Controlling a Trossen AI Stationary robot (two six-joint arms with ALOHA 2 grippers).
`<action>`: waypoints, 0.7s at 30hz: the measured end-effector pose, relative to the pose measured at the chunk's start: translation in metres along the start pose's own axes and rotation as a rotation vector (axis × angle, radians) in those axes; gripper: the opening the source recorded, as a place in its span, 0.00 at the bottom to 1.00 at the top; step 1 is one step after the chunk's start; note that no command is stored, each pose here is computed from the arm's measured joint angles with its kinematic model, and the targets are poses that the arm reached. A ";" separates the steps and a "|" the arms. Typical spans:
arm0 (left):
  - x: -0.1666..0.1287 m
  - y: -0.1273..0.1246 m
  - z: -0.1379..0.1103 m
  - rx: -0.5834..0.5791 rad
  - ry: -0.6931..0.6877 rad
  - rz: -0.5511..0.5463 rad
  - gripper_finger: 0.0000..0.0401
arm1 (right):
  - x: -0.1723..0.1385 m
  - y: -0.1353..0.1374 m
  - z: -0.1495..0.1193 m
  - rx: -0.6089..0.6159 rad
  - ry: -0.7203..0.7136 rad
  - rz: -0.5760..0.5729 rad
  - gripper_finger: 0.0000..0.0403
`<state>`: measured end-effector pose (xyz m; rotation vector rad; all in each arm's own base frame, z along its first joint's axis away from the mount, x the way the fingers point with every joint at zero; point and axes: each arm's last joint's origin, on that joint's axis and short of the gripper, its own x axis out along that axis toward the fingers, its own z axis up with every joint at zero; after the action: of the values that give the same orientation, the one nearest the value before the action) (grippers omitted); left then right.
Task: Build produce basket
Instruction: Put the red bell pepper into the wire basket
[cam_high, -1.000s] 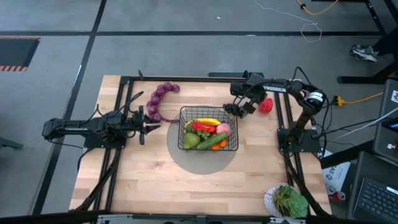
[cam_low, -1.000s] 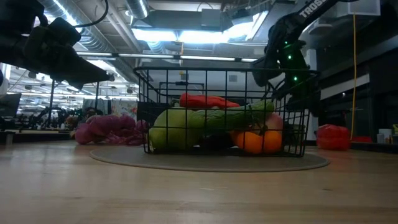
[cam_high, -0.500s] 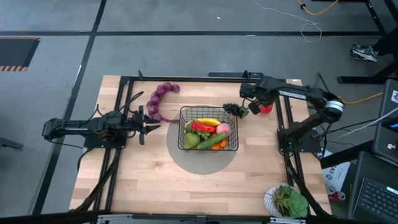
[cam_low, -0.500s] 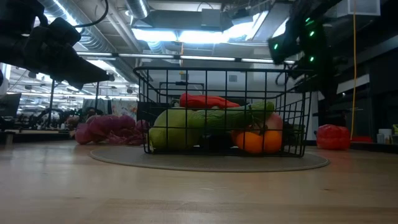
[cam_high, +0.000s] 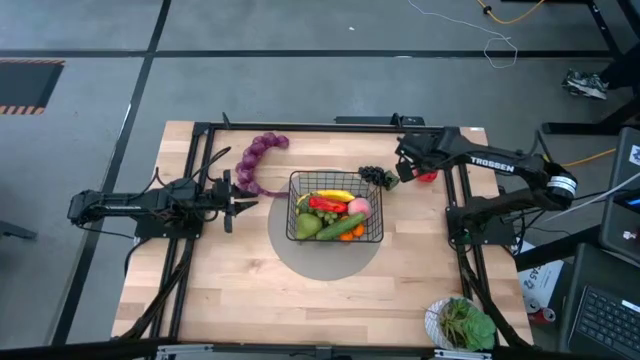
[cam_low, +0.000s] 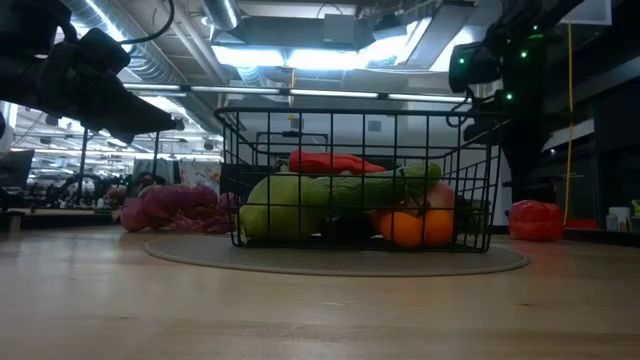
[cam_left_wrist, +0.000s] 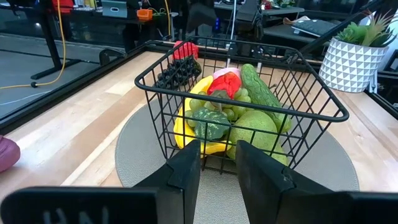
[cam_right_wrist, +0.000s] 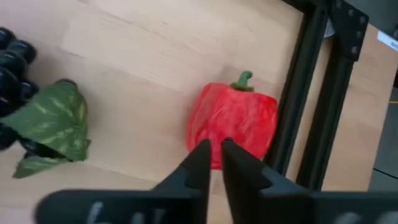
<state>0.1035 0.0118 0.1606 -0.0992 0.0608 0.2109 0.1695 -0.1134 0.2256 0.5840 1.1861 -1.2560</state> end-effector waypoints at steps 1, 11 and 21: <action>0.000 0.000 0.000 0.000 0.000 0.000 0.24 | 0.002 0.000 -0.001 -0.001 0.003 -0.005 0.13; 0.000 0.000 0.000 0.000 0.000 0.000 0.24 | 0.021 -0.002 -0.017 0.136 0.034 -0.058 0.54; 0.000 0.000 0.000 0.000 0.000 0.000 0.24 | 0.041 -0.001 -0.033 0.229 0.083 -0.046 0.79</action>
<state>0.1035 0.0119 0.1606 -0.0994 0.0610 0.2112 0.1518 -0.1022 0.1773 0.7870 1.1368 -1.4291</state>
